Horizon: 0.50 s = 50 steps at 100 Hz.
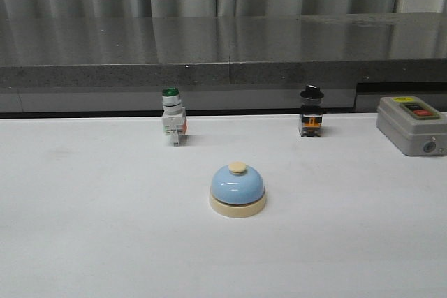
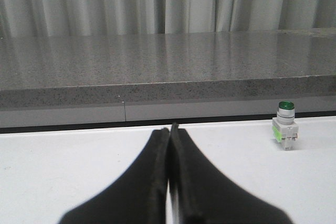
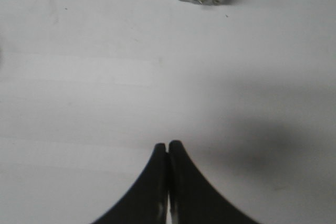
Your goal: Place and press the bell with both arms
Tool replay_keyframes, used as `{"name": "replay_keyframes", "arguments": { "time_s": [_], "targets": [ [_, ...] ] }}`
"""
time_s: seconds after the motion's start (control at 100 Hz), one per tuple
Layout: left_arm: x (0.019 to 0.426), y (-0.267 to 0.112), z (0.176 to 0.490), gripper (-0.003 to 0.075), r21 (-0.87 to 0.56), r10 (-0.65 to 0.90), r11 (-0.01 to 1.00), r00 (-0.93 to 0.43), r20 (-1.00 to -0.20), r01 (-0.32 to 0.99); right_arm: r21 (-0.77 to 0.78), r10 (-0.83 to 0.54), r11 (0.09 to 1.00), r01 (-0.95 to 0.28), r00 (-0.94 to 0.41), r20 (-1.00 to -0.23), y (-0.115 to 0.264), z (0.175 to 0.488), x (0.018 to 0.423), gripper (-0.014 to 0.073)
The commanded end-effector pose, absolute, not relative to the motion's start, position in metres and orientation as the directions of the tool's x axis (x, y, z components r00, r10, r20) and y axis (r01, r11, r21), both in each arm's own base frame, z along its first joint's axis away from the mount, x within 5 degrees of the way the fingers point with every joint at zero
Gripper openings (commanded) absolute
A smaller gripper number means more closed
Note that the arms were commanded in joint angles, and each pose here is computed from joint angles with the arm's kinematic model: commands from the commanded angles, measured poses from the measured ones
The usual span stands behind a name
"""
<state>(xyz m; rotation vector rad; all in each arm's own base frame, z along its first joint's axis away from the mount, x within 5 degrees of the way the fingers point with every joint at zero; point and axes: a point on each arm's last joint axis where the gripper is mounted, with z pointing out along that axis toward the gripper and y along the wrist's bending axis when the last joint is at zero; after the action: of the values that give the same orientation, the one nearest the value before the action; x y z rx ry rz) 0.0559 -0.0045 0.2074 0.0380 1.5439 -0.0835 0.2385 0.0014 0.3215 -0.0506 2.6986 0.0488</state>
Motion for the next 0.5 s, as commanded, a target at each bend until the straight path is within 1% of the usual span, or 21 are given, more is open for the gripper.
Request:
{"name": "replay_keyframes", "arguments": {
  "time_s": [0.0,0.18,0.29,0.3,0.49],
  "targets": [
    [0.055,-0.004,0.202,-0.0020,-0.040,-0.047,0.997,0.089,-0.995,0.072,0.041,0.013,0.999,-0.011,-0.846,-0.533,-0.004,0.336,0.220,-0.0069],
    [0.055,-0.004,0.202,-0.0020,-0.040,-0.047,0.997,0.089,-0.995,0.072,0.041,0.017,0.999,-0.010,-0.798,-0.602,-0.002,0.338,0.182,-0.0069],
    [0.055,-0.004,0.202,-0.0020,-0.040,-0.047,0.997,0.089,-0.995,0.072,0.036,0.017,0.999,-0.010,-0.735,-0.678,-0.001,0.340,0.157,-0.0069],
    [0.055,-0.004,0.202,-0.0020,-0.040,-0.047,0.997,0.089,-0.995,0.072,0.036,0.017,0.999,-0.010,-0.738,-0.674,-0.001,0.338,0.157,-0.0069],
    [0.055,-0.004,0.202,-0.0020,-0.040,-0.047,0.997,0.089,-0.995,0.072,0.030,0.018,0.999,-0.010,-0.623,-0.782,0.000,0.336,0.116,-0.0069]
  ]
}}
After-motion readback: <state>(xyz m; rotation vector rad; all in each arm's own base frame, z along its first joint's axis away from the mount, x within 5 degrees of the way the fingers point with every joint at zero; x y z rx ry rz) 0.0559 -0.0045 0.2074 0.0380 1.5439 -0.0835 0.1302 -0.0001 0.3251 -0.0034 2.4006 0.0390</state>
